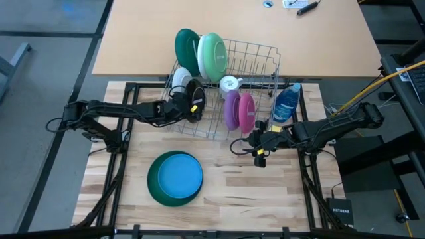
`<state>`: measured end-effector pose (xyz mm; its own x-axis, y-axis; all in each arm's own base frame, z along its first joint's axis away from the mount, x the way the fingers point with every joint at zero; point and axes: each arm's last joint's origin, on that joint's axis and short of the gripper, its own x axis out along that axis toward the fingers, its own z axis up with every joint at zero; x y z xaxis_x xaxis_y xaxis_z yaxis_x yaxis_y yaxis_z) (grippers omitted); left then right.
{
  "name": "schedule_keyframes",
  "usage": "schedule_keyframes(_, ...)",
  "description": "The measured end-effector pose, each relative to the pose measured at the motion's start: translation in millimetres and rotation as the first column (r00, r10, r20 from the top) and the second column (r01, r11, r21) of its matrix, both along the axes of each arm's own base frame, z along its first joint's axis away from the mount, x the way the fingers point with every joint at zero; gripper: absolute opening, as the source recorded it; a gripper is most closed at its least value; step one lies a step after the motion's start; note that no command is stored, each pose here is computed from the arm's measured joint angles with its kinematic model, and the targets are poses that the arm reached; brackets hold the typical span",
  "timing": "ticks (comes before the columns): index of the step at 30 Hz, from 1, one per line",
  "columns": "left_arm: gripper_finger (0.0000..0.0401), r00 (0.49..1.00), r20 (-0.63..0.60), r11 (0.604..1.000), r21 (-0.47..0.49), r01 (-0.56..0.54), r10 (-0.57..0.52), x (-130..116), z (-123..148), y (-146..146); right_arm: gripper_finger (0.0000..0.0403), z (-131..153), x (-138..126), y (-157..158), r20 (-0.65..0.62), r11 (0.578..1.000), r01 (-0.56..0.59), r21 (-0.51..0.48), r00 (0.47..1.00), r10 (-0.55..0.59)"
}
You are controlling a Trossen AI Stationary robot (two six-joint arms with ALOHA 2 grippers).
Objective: Sort dishes
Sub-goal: Put the brown plate in the dish rack
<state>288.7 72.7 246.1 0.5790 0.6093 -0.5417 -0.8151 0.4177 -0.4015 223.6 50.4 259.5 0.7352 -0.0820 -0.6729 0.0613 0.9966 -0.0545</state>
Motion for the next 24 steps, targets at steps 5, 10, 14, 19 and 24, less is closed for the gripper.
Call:
schedule_keyframes(5,0.01,1.0,0.0,1.0,-0.011,0.017,-0.017,0.3,-0.3,-0.5,0.0186,0.0,0.0,0.0,0.0,1.0,0.0,0.0,1.0,0.0)
schedule_keyframes(10,0.0128,1.0,0.005,0.999,-0.016,0.031,-0.031,-1.1,2.1,-2.1,0.0186,0.0,0.0,0.0,0.0,1.0,0.0,0.0,1.0,0.0)
schedule_keyframes(14,0.0143,0.998,0.023,0.998,-0.024,0.052,-0.051,-5.4,8.7,-3.6,0.0186,-0.1,-0.1,0.0,-0.001,1.0,0.0,0.0,1.0,0.0)
schedule_keyframes(19,0.0153,0.994,0.025,0.994,0.044,0.102,-0.103,-14.1,24.1,-5.1,0.0186,-0.2,-0.2,0.0,-0.003,1.0,0.0,-0.001,1.0,0.0)
schedule_keyframes(24,0.0155,0.992,0.019,0.988,0.101,0.119,-0.122,-22.3,35.0,-1.9,0.0186,-0.2,-0.2,0.0,-0.003,1.0,0.0,-0.001,1.0,0.0)
